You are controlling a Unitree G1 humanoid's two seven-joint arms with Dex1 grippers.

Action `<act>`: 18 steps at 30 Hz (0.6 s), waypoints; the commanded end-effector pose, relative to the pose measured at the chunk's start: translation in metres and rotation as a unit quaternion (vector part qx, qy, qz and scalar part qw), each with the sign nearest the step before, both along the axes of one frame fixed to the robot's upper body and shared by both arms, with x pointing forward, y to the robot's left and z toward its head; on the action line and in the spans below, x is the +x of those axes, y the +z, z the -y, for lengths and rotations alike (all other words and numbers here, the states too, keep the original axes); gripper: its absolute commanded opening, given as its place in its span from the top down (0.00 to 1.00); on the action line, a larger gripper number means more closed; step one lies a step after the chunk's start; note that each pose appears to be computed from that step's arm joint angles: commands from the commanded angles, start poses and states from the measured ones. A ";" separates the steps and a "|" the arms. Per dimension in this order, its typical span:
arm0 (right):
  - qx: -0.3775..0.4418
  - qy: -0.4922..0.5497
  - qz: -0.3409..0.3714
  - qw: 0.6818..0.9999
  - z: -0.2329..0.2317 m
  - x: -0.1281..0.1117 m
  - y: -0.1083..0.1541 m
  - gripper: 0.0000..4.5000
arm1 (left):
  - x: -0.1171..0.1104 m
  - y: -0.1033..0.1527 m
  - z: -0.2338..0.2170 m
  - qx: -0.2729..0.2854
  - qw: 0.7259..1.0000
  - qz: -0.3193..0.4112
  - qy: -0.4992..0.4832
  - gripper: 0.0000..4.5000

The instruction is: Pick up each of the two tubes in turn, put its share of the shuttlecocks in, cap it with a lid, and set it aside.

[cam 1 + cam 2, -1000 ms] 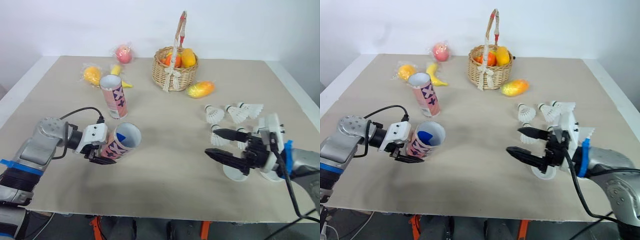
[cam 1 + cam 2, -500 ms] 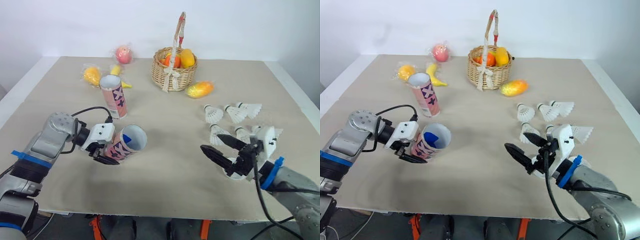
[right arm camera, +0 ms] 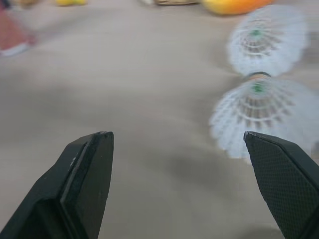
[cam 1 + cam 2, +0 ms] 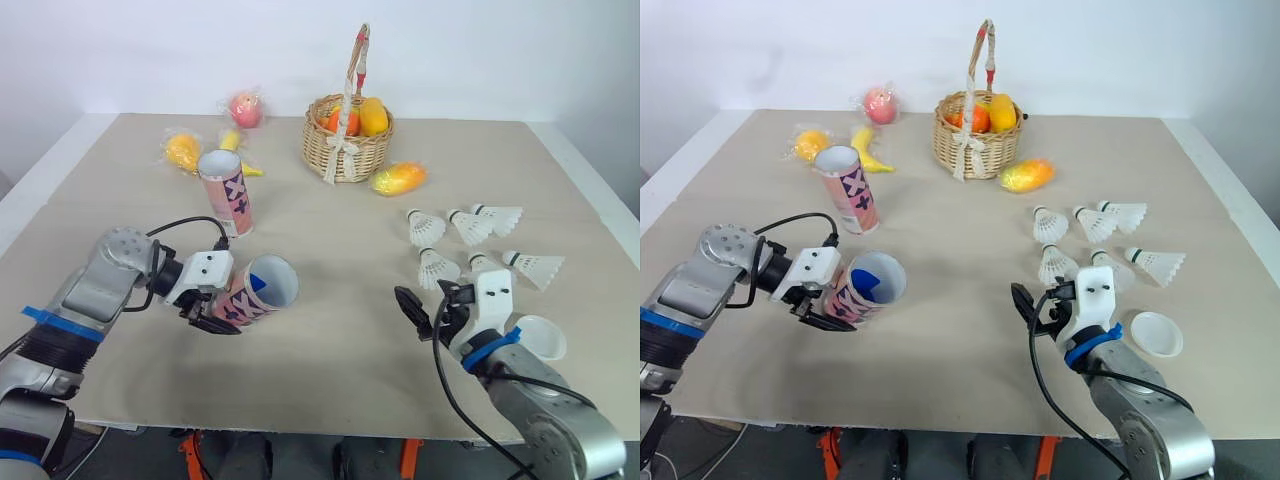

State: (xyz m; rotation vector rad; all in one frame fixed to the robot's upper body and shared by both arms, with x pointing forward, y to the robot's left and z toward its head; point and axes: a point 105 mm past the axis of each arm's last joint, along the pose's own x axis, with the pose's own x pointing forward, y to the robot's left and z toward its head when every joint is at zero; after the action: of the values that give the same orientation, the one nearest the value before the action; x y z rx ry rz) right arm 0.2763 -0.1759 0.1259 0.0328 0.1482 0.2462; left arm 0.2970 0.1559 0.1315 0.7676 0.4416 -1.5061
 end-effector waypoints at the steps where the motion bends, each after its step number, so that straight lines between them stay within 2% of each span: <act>1: -0.009 -0.021 0.032 0.999 0.005 0.008 0.011 0.00 | -0.006 0.000 0.004 -0.006 1.000 -0.003 -0.004 0.32; 6: -0.020 -0.052 0.032 0.998 0.013 0.025 0.005 0.00 | -0.007 0.005 0.008 -0.035 0.999 0.001 0.019 0.32; 17: -0.034 -0.064 0.026 0.997 0.010 0.042 -0.005 0.00 | -0.012 0.001 0.003 -0.005 0.999 0.009 0.036 0.32; 18: -0.042 -0.067 0.027 0.997 0.012 0.042 -0.005 0.06 | -0.012 0.000 0.002 -0.005 0.999 0.008 0.035 0.32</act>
State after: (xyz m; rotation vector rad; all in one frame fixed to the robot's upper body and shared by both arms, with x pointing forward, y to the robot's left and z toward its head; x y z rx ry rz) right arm 0.3166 -0.1856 0.1091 -0.0232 0.1519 0.1173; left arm 0.2864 0.1511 0.1297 0.7225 0.4373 -1.4451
